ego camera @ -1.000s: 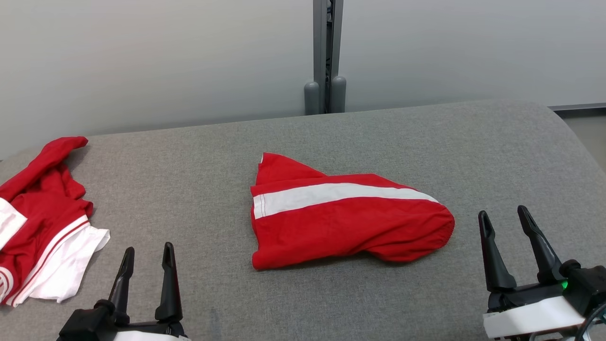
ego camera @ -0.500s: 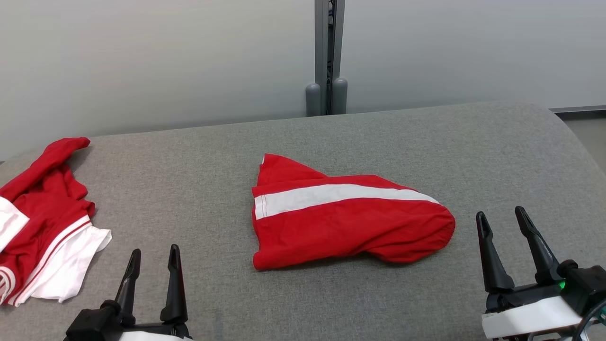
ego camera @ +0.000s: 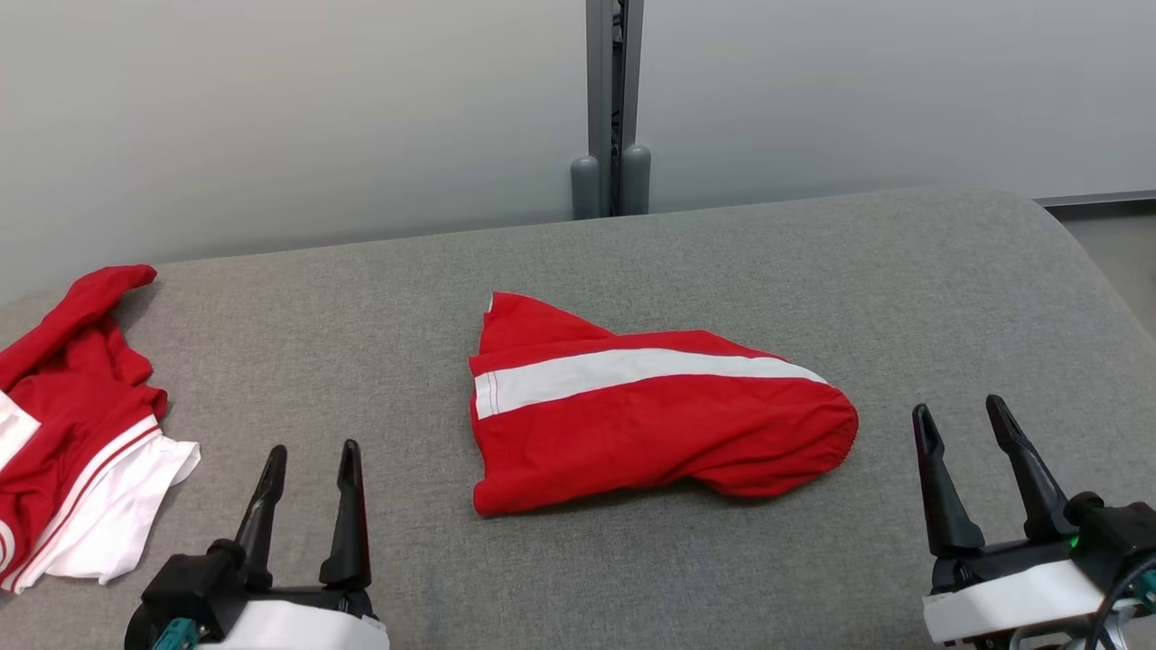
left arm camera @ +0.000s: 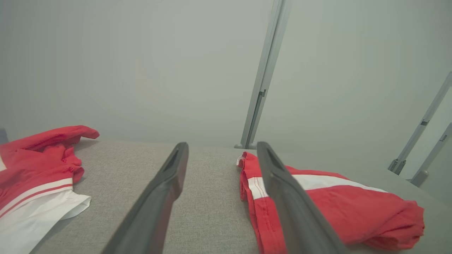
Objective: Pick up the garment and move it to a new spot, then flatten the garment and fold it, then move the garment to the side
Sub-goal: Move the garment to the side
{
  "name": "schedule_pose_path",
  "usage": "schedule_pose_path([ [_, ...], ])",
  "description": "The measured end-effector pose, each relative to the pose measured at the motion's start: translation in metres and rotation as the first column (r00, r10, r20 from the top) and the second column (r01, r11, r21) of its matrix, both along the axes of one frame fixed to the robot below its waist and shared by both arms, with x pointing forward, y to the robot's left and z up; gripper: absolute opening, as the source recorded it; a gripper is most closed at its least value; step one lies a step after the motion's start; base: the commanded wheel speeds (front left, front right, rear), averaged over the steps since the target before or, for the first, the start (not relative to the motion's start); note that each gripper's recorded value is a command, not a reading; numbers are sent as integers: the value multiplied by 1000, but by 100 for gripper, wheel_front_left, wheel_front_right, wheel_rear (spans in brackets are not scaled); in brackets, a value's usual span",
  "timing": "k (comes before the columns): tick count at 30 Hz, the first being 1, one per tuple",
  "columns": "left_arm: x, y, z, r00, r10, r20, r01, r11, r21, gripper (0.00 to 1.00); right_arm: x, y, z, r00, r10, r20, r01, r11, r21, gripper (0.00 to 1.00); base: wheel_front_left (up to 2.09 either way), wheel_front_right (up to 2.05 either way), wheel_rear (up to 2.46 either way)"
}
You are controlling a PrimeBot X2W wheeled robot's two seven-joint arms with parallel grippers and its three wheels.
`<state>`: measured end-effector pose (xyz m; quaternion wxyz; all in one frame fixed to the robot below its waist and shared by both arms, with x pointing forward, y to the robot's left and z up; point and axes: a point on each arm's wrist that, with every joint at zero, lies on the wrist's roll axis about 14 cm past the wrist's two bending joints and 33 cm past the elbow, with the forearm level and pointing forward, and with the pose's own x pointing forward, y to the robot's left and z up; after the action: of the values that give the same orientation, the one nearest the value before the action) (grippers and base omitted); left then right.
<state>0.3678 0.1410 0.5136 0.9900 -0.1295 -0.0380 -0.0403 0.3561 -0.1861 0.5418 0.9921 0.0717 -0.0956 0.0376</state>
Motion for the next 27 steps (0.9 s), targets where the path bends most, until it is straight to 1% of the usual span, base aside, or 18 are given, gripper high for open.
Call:
schedule_pose_path([
  [5, 7, -10, -4, 999, -48, -25, 48, 999, 7, 100, 4, -6, -14, 999, -9, -46, 9, 1000, 3, 100, 0, 0, 0],
  [9, 17, -23, -11, 991, -107, -74, 108, 994, 6, 100, 12, -14, -45, 982, -16, -186, 27, 998, 56, 100, 0, 0, 0],
  [13, 28, -41, -28, 967, -182, -177, 184, 983, -8, 100, 31, -23, -50, 967, -12, -254, 36, 995, 90, 100, 0, 0, 0],
  [15, 35, -49, -35, 952, -216, -219, 219, 976, -8, 100, 40, -25, -56, 954, 1, -300, 42, 990, 134, 100, 0, 0, 0],
  [17, 42, -54, -43, 934, -241, -266, 249, 968, -3, 100, 47, -17, -69, 923, 52, -380, 20, 983, 182, 100, 0, 0, 0],
  [19, 50, -57, -48, 919, -258, -298, 272, 962, 6, 100, 55, -13, -76, 899, 103, -425, 28, 957, 290, 100, 0, 0, 0],
  [21, 56, -59, -58, 895, -272, -353, 297, 955, 16, 100, 62, -14, -84, 865, 145, -480, 30, 940, 339, 100, 0, 0, 0],
  [24, 64, -59, -69, 863, -292, -413, 321, 947, 1, 100, 71, -17, -94, 814, 206, -544, 38, 914, 403, 100, 0, 0, 0],
  [27, 76, -54, -71, 847, -294, -443, 333, 943, 12, 100, 84, -18, -95, 781, 260, -568, 56, 876, 479, 100, 0, 0, 0],
])
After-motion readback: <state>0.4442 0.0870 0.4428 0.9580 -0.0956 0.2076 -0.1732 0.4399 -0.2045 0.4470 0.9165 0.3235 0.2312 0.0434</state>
